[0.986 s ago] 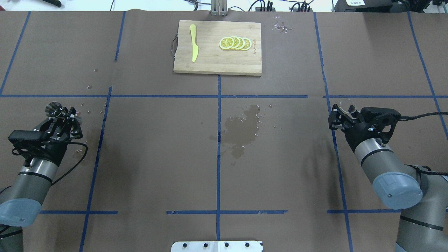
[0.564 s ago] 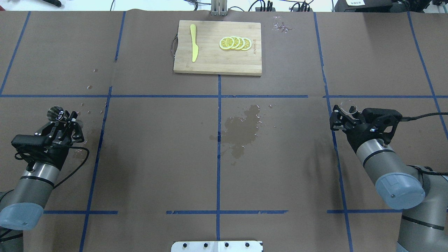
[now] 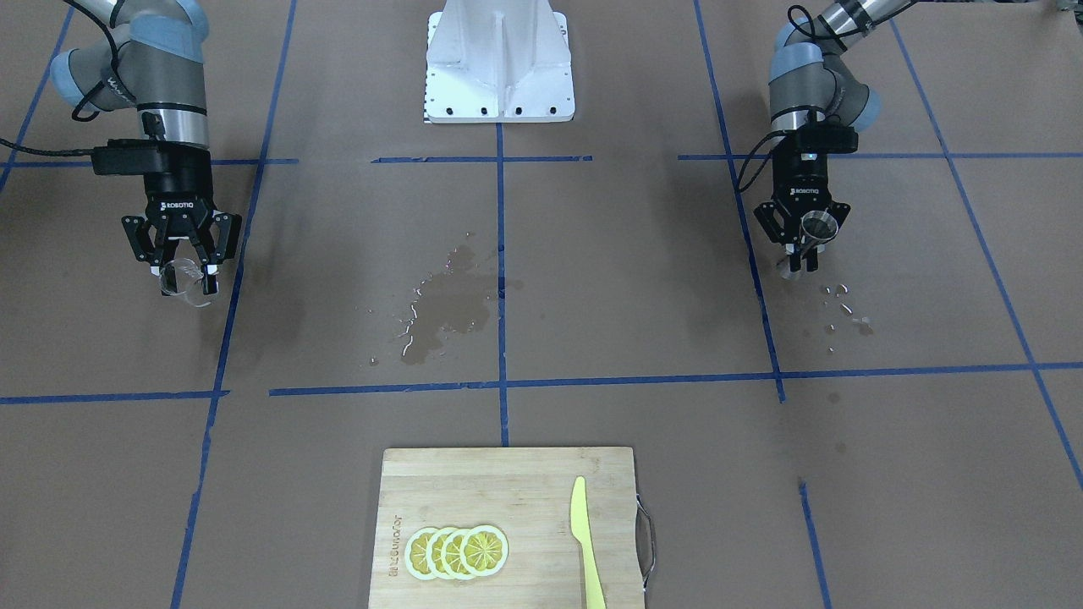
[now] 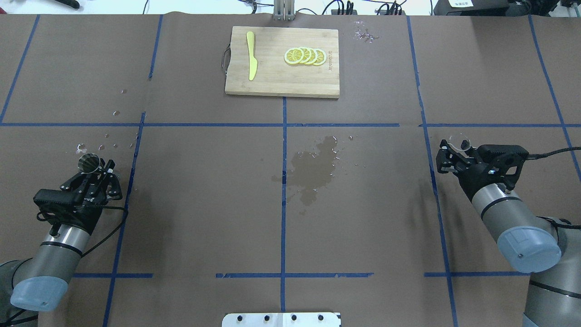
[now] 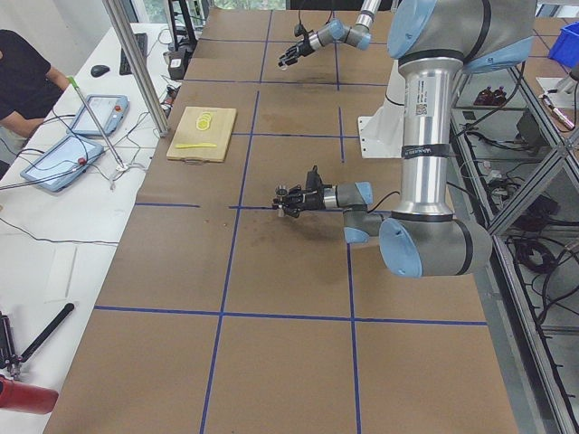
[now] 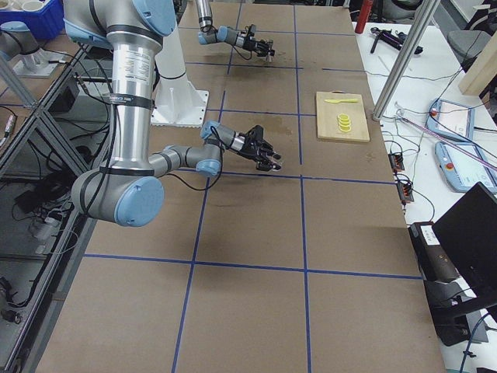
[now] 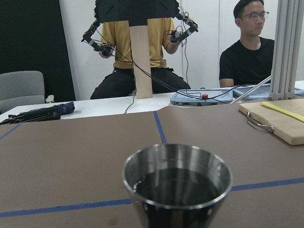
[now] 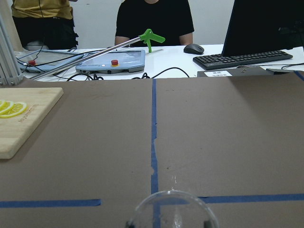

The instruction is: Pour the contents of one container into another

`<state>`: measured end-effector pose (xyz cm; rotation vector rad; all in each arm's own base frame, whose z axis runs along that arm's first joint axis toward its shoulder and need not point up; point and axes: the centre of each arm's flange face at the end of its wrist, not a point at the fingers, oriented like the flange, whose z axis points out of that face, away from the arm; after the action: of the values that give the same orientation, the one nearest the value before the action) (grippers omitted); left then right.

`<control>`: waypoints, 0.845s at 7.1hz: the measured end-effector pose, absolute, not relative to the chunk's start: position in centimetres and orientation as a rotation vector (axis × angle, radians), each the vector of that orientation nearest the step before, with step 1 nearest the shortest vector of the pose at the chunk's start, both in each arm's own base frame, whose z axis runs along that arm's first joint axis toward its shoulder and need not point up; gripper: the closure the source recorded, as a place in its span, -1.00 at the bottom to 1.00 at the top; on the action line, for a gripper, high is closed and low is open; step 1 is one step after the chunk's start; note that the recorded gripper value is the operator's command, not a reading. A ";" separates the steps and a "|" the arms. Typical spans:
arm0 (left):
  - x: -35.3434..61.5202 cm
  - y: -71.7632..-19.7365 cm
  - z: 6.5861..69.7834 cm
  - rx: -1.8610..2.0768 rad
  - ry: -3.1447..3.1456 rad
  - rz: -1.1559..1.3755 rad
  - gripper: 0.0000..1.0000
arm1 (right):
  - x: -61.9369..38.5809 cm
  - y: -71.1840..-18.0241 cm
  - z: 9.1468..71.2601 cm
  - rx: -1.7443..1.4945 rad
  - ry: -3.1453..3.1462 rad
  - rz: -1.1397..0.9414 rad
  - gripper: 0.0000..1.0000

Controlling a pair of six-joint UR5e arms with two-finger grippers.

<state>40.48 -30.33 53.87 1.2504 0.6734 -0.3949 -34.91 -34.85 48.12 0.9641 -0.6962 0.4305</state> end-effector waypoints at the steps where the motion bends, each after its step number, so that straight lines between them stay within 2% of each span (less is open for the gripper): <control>1: 40.8 -30.1 53.9 1.246 0.677 -0.388 0.68 | -34.8 -34.8 48.3 0.964 -0.692 0.430 1.00; 2: 41.0 -29.9 53.9 1.242 0.679 -0.380 0.46 | -34.7 -34.8 48.5 0.964 -0.688 0.429 1.00; 6: 41.4 -29.5 54.0 1.224 0.694 -0.356 0.06 | -34.4 -34.7 49.0 0.967 -0.675 0.427 1.00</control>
<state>41.45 -29.53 53.97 1.2237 0.6935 -0.3556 -34.41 -34.70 48.98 0.9671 -0.6746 0.4272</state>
